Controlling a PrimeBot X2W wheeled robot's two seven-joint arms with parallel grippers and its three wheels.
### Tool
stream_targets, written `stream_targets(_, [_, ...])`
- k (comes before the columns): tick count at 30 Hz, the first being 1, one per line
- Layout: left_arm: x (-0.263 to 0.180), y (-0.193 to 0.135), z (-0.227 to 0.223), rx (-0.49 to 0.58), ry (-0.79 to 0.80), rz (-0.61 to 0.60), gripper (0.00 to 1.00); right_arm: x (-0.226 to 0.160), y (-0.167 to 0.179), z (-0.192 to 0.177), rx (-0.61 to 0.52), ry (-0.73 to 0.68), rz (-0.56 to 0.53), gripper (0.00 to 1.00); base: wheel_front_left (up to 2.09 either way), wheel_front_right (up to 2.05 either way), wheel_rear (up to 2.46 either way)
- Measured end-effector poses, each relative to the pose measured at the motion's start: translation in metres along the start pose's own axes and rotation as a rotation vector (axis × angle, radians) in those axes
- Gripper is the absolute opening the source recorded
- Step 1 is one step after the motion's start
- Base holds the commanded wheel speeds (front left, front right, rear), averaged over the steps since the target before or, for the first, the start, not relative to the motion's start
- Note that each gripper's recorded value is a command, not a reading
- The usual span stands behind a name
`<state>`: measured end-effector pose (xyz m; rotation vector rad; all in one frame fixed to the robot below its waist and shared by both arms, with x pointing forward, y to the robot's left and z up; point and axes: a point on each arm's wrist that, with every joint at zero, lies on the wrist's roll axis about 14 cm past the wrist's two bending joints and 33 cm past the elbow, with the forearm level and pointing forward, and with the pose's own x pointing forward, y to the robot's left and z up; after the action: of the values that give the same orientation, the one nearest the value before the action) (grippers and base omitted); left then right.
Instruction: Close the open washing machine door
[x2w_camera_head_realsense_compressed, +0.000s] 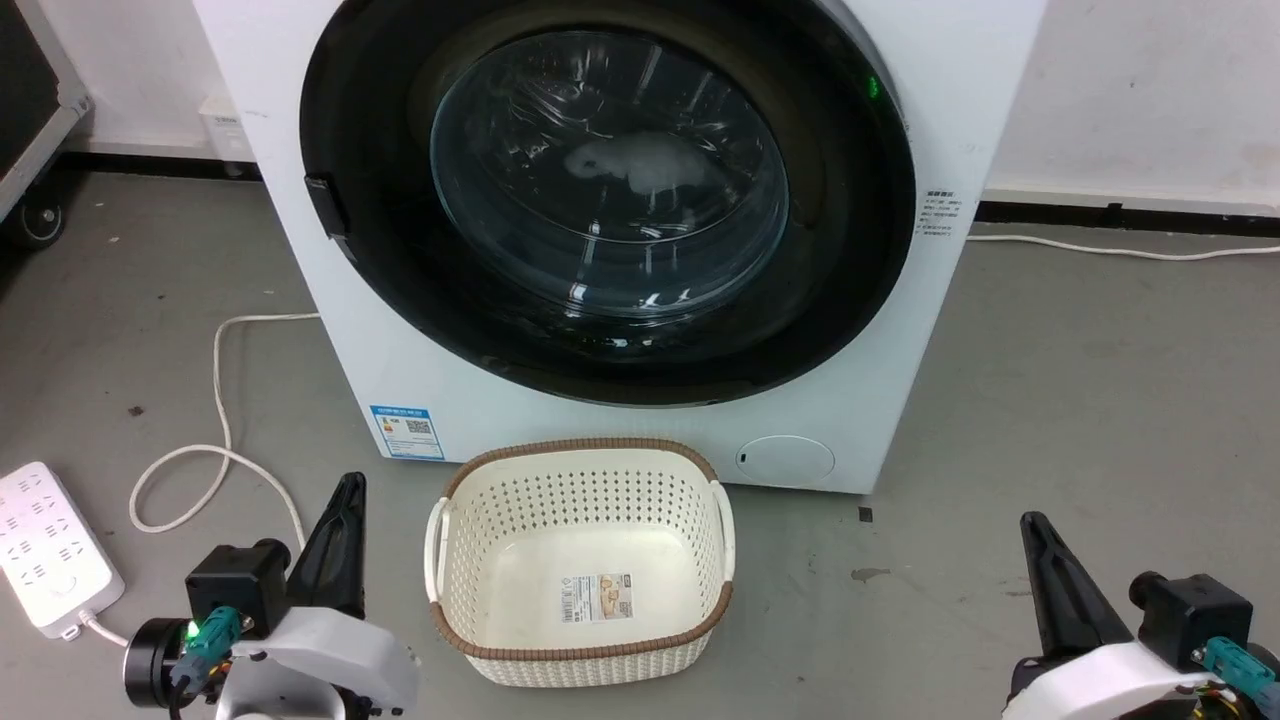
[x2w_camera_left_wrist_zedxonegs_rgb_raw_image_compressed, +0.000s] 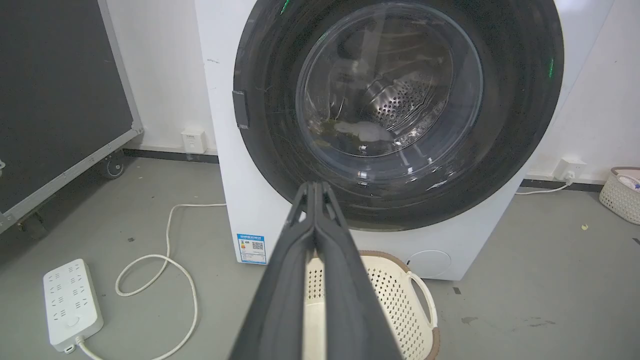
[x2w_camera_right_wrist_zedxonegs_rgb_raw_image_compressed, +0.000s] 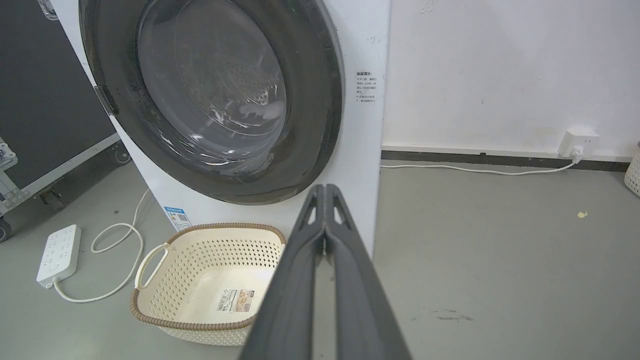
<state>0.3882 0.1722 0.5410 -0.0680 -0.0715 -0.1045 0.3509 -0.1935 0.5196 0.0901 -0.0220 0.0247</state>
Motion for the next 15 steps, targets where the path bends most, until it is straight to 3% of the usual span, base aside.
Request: stream_targets(15, [-0.0010,-0.0002,0.0001,0.017,0.003,0.015,0.00,0.0028,0.0059,-0.0011,-0.021,0.011,0.019,0.00,0.00,0.00,0.00])
